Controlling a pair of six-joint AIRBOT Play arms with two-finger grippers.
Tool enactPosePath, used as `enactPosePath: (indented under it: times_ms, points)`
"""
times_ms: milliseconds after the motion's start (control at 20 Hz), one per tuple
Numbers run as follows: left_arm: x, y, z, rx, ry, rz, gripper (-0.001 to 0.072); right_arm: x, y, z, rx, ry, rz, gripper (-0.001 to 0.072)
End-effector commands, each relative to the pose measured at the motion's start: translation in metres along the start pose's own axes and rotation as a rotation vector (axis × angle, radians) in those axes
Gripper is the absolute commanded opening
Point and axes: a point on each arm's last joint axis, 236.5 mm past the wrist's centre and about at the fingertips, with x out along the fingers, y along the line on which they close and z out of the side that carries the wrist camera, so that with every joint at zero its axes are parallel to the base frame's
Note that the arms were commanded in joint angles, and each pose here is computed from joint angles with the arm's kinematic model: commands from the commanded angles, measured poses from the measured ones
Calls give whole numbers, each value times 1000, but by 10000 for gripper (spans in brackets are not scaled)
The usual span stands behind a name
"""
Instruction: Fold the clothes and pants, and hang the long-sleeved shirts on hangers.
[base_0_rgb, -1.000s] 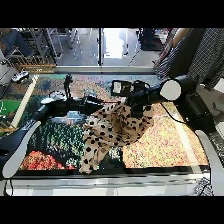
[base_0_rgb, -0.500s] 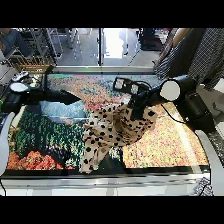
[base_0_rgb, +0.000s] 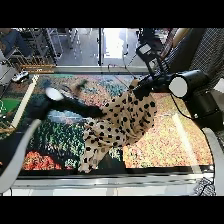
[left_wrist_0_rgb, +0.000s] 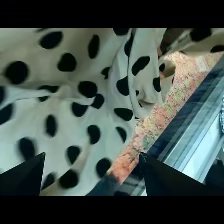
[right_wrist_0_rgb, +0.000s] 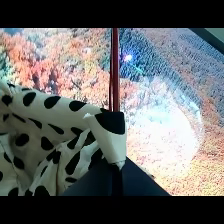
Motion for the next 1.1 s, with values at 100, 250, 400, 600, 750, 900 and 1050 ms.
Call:
enactPosePath:
  times_ms: [100,250,400,600,750,900,1050]
  points:
    - [103,-48,2,-61,-172,52,608,-17,-13,23,49,-71,-37,12]
    - [131,-39,9,-178,-253,73,532,-25,-14,33,55,-99,-32,12]
    - [125,-18,29,-199,-337,106,7,-25,-9,27,57,-75,-15,12]
    - [39,30,74,-268,-443,140,5,-27,31,1,-51,32,158,10]
    - [-58,85,110,-337,-558,183,4,-43,60,15,-43,-31,280,10]
    - [-112,134,111,-504,-525,144,4,-62,72,38,-28,-138,331,9]
    - [-136,151,114,-541,-529,123,5,-70,87,40,-36,-150,400,9]
